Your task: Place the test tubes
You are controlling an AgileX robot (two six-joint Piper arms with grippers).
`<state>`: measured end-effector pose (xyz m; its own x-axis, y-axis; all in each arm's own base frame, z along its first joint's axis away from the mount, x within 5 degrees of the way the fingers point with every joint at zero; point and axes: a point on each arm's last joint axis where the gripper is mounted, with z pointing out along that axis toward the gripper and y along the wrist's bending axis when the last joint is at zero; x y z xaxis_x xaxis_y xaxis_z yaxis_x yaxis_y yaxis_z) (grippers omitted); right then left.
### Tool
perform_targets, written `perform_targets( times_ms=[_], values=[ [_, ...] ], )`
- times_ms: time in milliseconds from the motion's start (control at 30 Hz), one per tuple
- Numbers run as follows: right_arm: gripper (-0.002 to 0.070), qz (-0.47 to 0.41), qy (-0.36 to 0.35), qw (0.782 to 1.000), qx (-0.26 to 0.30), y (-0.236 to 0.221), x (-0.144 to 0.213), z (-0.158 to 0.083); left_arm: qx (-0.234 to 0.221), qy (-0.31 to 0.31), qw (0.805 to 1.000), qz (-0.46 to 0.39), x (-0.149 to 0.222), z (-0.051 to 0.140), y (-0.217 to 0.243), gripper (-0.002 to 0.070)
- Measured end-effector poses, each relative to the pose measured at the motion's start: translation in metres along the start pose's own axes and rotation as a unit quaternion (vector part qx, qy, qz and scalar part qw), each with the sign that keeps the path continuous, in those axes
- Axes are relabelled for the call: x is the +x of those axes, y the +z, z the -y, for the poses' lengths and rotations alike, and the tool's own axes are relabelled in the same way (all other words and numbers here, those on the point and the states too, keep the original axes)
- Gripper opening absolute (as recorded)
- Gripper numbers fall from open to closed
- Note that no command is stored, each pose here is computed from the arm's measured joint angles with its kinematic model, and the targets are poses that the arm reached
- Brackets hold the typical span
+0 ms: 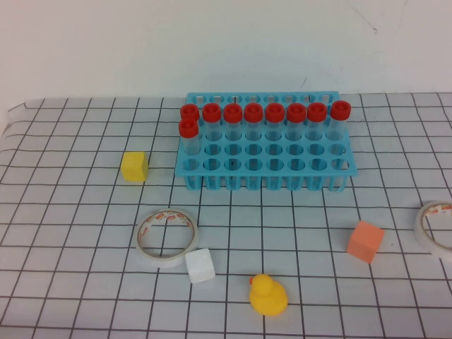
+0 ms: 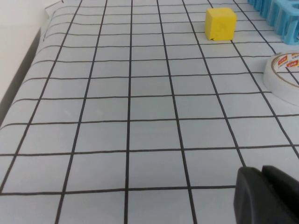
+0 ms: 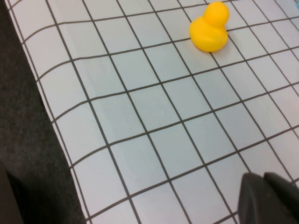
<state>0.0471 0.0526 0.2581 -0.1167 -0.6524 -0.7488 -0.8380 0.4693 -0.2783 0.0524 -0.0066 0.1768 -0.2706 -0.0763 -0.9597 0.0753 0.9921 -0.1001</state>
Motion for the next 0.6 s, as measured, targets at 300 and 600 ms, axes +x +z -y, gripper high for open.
perform_targets(
  times_ms=[300, 600],
  values=[
    [-0.0001, 0.016, 0.045, 0.997, 0.059, -0.011, 0.005, 0.006, 0.000, 0.000, 1.000, 0.000, 0.000, 0.000, 0.000, -0.0001],
    [-0.0001, 0.018, 0.151, 0.947, 0.284, -0.040, 0.020, 0.013, 0.000, 0.000, 1.000, 0.000, 0.000, 0.000, 0.000, -0.0001]
  ],
)
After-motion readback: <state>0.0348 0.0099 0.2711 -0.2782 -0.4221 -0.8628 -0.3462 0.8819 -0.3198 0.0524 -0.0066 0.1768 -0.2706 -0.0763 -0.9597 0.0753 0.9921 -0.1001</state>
